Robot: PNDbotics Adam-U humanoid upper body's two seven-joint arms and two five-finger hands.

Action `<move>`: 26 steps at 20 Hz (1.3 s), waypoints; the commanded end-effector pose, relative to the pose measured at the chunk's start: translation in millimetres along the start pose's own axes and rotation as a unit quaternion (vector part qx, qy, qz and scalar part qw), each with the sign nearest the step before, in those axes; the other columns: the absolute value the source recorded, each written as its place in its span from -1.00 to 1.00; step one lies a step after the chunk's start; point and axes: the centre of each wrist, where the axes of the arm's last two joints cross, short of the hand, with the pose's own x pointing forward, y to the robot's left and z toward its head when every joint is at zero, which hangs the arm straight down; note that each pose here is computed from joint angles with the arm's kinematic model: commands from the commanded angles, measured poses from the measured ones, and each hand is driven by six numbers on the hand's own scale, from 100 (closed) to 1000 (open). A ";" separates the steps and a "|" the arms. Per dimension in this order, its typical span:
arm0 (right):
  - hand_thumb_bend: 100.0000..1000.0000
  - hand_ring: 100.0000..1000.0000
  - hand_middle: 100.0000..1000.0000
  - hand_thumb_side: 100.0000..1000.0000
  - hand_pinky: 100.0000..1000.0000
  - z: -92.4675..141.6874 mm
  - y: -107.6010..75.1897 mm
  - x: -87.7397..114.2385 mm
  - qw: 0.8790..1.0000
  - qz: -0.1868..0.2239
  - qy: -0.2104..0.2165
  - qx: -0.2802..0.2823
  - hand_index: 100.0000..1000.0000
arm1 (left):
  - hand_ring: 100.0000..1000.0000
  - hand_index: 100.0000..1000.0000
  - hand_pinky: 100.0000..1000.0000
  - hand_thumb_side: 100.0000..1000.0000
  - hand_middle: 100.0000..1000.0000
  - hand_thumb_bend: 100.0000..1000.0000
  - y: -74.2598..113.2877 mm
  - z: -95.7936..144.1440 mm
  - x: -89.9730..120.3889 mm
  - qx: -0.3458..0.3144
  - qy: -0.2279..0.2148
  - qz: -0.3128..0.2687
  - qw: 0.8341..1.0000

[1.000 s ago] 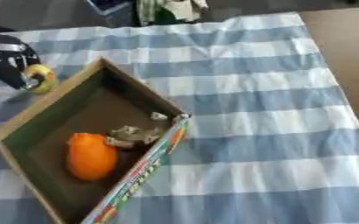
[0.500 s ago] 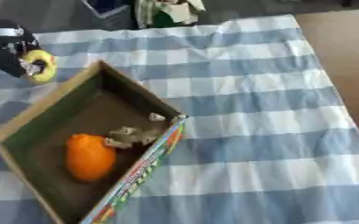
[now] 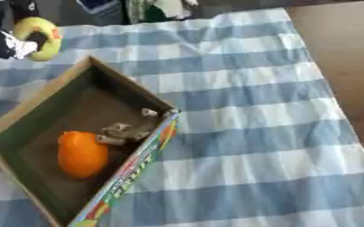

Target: Pick up objects on the table and place them in the box.

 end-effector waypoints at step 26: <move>-1.00 0.52 0.31 0.29 0.34 -8.6 0.6 10.5 1.000 -0.017 -0.015 -0.004 0.50 | 0.35 0.59 -0.02 0.07 0.26 -1.00 -36.8 -3.9 50.3 -0.071 -0.059 0.005 0.996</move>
